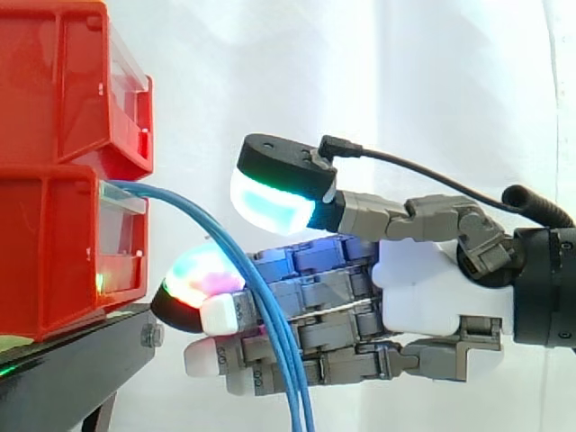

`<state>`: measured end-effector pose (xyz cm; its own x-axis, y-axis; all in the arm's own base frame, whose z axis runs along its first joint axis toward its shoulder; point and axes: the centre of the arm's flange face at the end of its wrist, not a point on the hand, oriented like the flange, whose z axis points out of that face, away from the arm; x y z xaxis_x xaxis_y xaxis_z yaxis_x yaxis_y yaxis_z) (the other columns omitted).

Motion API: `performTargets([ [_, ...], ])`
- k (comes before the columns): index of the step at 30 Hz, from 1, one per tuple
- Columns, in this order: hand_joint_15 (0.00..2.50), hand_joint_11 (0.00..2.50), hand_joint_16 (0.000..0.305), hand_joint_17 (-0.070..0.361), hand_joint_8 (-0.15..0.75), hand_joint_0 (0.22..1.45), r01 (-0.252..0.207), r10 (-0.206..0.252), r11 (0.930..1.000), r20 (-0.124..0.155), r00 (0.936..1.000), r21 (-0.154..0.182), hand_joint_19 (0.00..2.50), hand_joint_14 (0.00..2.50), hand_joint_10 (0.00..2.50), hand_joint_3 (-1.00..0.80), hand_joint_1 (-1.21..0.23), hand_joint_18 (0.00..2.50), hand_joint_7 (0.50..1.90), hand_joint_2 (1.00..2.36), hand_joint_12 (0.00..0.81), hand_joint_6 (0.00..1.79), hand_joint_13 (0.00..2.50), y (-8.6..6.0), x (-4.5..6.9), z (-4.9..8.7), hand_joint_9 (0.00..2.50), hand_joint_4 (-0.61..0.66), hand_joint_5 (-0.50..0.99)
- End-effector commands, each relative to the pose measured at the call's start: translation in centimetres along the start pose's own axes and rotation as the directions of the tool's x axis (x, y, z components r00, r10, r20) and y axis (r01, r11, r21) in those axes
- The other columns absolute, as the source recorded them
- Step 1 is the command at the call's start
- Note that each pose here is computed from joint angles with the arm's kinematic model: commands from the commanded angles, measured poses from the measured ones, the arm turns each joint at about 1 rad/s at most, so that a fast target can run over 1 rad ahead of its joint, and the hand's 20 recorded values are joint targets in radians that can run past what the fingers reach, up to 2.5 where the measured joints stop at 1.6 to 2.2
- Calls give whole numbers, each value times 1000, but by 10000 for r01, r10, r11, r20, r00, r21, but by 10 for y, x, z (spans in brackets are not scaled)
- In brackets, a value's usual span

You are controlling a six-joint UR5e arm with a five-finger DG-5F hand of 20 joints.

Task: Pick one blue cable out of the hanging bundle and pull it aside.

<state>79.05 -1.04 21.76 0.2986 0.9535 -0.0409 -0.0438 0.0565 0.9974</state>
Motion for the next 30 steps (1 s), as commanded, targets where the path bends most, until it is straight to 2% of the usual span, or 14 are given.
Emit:
performTargets([
  [1,310,411,20,46,201,586,43,-42,9999,-32,10000,93,318,14,13,-287,-625,354,1074,1017,200,615,678,0,1,-2,938,147,-96],
  [6,369,549,21,48,205,587,49,-49,10000,-31,10000,80,336,15,17,-264,-627,382,975,1017,202,680,729,1,2,-2,1006,150,-109],
  [12,372,557,22,50,212,579,41,-41,9999,-47,10000,92,341,15,20,-266,-654,398,846,1017,208,788,734,1,3,-2,1003,133,-128],
  [21,369,571,24,54,248,580,-51,51,9999,-47,10000,93,338,15,16,-131,-658,415,788,1018,225,912,719,1,3,-2,932,96,-156],
  [23,373,575,25,56,251,584,-135,136,9999,-45,9999,80,333,17,18,-119,-668,421,735,1018,228,932,722,2,3,-2,929,89,-157],
  [27,370,576,27,61,262,607,-281,281,9996,-22,9996,-65,322,14,17,-66,-710,442,693,1015,238,967,736,16,2,-2,929,18,-156],
  [30,386,585,27,60,265,631,-228,228,9997,-26,9997,28,322,15,15,-21,-738,466,716,1015,237,984,759,22,0,-5,927,-65,-154],
])
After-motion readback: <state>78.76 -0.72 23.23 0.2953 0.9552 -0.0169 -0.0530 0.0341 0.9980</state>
